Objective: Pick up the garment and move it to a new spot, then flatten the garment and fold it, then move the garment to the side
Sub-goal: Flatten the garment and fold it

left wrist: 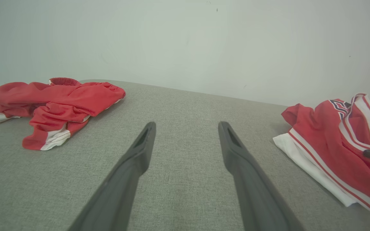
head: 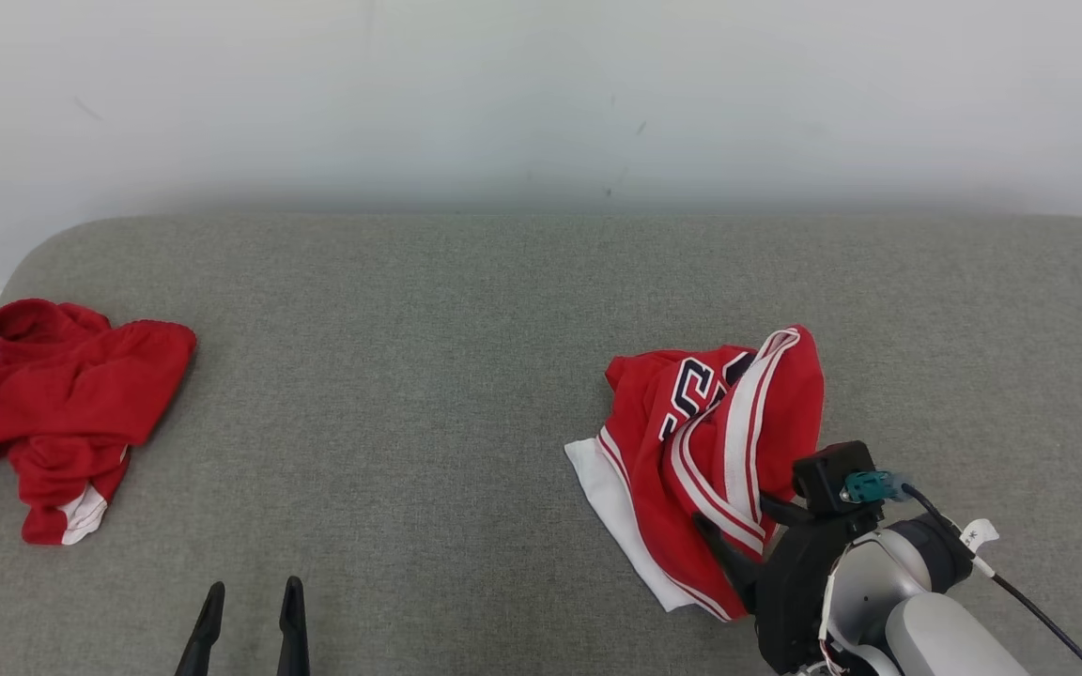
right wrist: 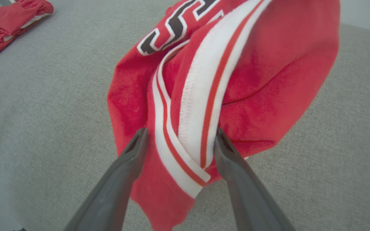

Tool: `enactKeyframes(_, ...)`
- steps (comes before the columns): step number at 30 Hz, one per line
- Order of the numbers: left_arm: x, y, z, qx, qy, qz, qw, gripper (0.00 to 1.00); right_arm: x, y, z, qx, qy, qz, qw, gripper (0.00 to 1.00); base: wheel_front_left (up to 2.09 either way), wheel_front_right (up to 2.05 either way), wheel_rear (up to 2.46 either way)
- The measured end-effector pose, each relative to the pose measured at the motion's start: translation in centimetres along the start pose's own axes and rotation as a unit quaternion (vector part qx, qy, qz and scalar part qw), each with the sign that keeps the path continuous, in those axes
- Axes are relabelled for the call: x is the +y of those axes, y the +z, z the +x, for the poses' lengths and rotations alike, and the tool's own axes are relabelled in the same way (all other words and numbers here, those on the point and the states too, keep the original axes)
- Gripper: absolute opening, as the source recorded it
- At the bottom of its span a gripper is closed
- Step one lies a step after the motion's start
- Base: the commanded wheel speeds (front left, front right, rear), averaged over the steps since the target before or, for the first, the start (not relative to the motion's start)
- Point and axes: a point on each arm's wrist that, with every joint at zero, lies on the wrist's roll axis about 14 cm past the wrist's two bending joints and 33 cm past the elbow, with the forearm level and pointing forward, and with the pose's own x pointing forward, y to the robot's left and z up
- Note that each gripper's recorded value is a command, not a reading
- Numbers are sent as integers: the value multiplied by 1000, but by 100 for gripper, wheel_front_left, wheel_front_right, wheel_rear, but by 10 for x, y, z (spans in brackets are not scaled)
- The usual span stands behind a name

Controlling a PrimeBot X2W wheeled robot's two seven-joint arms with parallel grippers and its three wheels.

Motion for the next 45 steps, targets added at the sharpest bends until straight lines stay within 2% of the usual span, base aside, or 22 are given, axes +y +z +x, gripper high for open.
enactKeyframes(2,0,0,0,1,-1,0,1000,100,3,-3,0,6,4,-4,1000,100,0,0,0)
enactKeyframes(5,-2,-2,1,2,-3,0,1000,100,7,-9,1,18,9,-7,1000,94,0,0,0)
enactKeyframes(7,-2,-2,0,4,-3,-1,1000,100,9,-14,2,30,13,-10,999,81,0,0,0)
enactKeyframes(8,-1,-3,0,4,-2,-1,1000,100,10,-16,3,35,14,-11,999,49,0,0,0)
enactKeyframes(9,-1,-3,0,6,-2,-1,1000,100,9,-19,4,42,14,-14,999,41,0,0,0)
enactKeyframes(10,-1,-4,0,7,-1,-1,1000,100,10,-20,4,45,16,-17,999,14,0,0,0)
enactKeyframes(11,-1,-5,0,8,-1,-1,1000,100,10,-19,5,45,17,-20,999,0,0,0,0)
enactKeyframes(13,1,-6,-1,10,2,-1,1000,100,13,-11,8,32,22,-24,999,0,0,0,0)
enactKeyframes(18,4,-4,-2,7,8,-1,1000,100,27,39,9,-44,45,-33,997,0,0,0,0)
enactKeyframes(24,6,1,0,-2,10,0,1000,100,65,116,2,-134,105,-42,985,0,0,0,0)
enactKeyframes(25,5,3,3,-4,8,0,1000,100,79,141,0,-155,127,-55,978,0,0,0,0)
enactKeyframes(29,2,3,8,-4,2,1,1000,100,114,183,-1,-181,183,-69,964,0,0,0,0)
enactKeyframes(33,-1,6,13,-10,-2,1,1000,100,145,233,-10,-223,241,-47,944,0,0,0,0)
enactKeyframes(37,0,9,16,-15,0,2,1000,100,166,294,-34,-304,286,-30,908,0,0,0,0)
enactKeyframes(38,3,8,16,-14,4,3,1000,100,168,324,-49,-353,297,-20,887,0,0,0,0)
enactKeyframes(40,5,8,15,-13,7,3,1000,100,163,347,-60,-392,299,-2,870,0,0,0,0)
enactKeyframes(41,6,8,15,-13,9,4,1000,100,159,354,-62,-405,294,5,866,0,0,0,0)
enactKeyframes(42,7,8,15,-13,10,4,1000,100,151,357,-59,-409,284,11,867,0,0,0,0)
enactKeyframes(44,8,8,15,-14,11,4,1000,100,132,352,-46,-399,254,20,881,0,0,0,0)
enactKeyframes(45,8,8,15,-14,11,4,1000,100,132,352,-46,-399,254,20,881,0,0,0,0)
